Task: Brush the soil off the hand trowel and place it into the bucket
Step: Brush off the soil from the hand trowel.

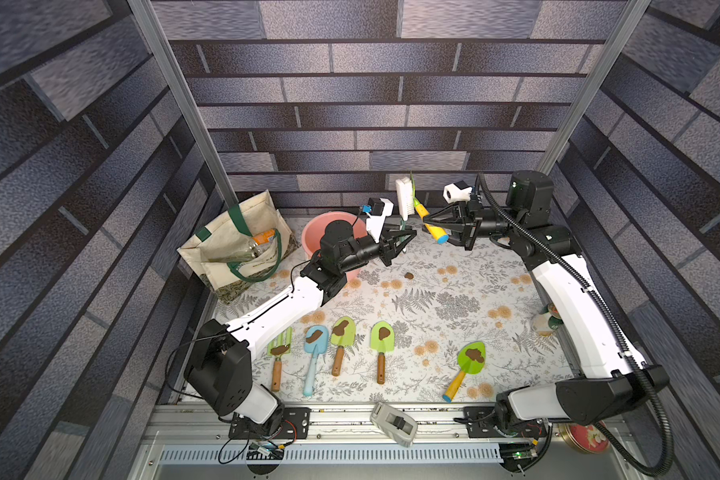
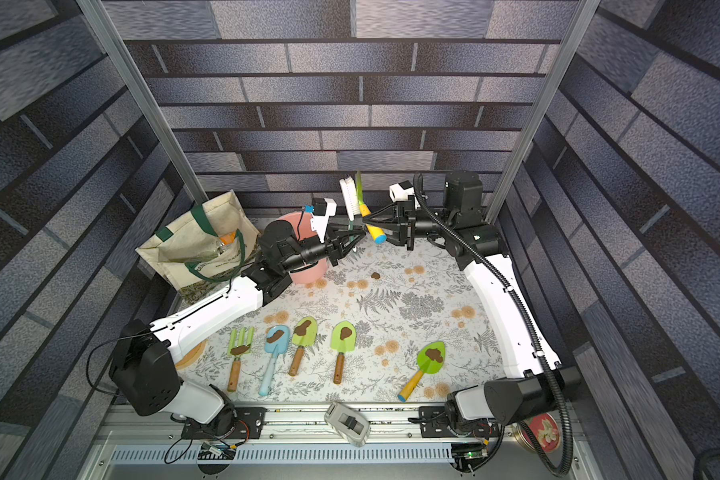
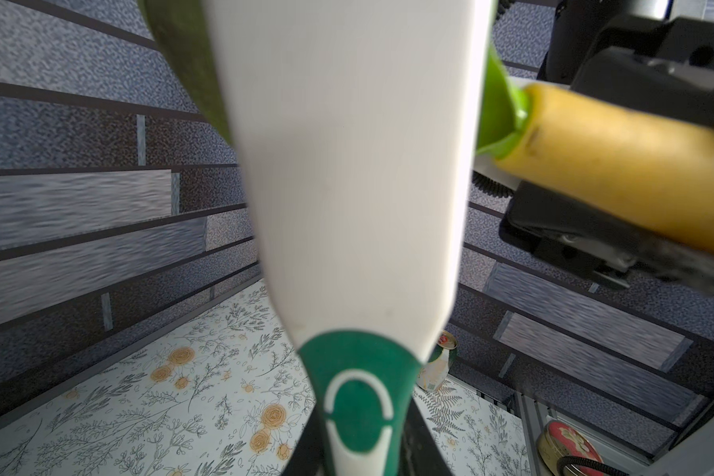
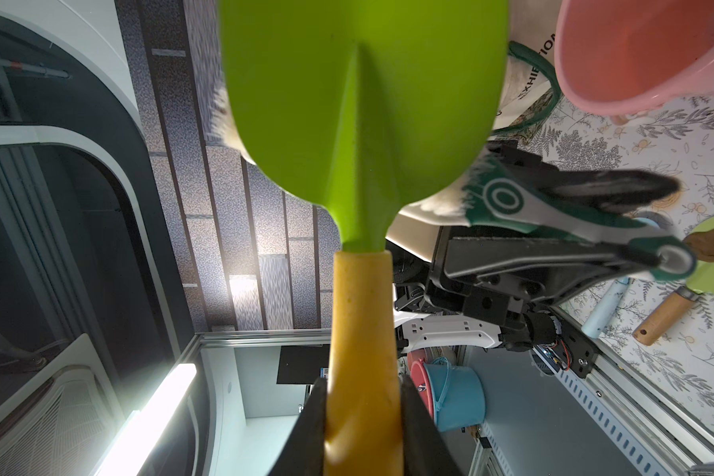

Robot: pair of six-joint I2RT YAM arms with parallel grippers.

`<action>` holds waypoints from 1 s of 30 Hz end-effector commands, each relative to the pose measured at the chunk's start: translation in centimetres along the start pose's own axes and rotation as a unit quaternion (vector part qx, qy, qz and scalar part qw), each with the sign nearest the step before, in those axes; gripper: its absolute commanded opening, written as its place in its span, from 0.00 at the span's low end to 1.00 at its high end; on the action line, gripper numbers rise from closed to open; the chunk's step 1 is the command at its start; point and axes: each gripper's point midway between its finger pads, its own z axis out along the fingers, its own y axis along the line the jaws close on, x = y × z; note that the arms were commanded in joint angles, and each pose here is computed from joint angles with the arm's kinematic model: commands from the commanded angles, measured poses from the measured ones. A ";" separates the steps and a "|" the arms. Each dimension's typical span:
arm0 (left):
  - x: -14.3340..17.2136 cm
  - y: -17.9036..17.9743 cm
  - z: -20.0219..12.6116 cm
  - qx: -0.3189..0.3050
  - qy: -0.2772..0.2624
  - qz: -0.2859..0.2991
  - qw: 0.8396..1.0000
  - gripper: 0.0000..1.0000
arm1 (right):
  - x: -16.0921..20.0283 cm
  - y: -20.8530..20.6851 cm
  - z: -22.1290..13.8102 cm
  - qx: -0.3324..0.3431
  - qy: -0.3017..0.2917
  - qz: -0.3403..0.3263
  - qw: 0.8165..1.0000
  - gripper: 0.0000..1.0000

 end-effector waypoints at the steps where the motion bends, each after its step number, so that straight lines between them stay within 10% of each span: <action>1: -1.4 -0.4 0.8 0.028 -0.008 0.030 0.999 0.00 | 1.2 0.9 -0.3 -0.008 0.017 -0.019 1.000 0.02; 30: 0.8 3.0 2.2 0.042 0.100 0.099 0.989 0.00 | 3.0 -0.9 -0.6 0.010 0.039 0.009 0.999 0.02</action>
